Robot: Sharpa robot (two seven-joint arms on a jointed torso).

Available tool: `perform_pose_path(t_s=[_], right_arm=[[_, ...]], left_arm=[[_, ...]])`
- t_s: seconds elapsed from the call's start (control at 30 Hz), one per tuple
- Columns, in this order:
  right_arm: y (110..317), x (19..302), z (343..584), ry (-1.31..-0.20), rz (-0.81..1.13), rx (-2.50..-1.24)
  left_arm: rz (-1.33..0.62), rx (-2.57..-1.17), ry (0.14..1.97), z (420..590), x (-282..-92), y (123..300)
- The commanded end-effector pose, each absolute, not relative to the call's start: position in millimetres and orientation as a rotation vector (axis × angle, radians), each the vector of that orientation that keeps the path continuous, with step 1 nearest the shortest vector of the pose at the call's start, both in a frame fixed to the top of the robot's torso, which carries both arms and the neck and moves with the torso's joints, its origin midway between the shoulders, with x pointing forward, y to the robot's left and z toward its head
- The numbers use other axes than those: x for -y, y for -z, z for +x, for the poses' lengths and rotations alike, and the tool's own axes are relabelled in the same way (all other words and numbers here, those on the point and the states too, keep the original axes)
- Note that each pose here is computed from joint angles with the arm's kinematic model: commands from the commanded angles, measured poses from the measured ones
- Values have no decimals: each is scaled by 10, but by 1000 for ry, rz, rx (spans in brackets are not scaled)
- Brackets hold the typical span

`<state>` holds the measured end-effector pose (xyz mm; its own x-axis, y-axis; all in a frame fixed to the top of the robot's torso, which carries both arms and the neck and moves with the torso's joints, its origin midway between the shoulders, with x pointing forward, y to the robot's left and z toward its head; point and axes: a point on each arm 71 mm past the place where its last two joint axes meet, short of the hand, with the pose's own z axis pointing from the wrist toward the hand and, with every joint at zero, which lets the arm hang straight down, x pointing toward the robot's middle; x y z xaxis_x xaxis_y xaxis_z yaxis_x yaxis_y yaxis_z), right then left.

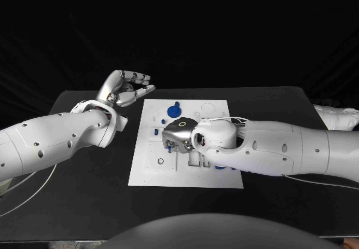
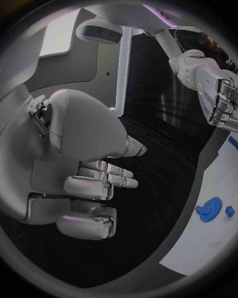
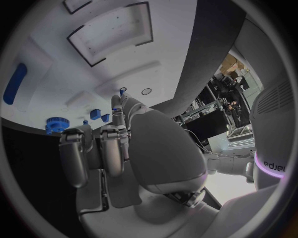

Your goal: Assemble the parts on the task board

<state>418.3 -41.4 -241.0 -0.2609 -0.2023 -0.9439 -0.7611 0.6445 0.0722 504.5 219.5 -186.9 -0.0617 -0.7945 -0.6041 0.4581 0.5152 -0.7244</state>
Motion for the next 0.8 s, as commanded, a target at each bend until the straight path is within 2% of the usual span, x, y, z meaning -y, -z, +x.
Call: perform_pose_path(t_s=[0.03, 0.8], right_arm=[[2446, 417, 4166, -643, -799, -1816], [2456, 412, 4155, -647, -802, -1834]], left_arm=[[-326, -1256, 1073, 5039, -2173, 1860], [-326, -1256, 1071, 5044, -2183, 1861]])
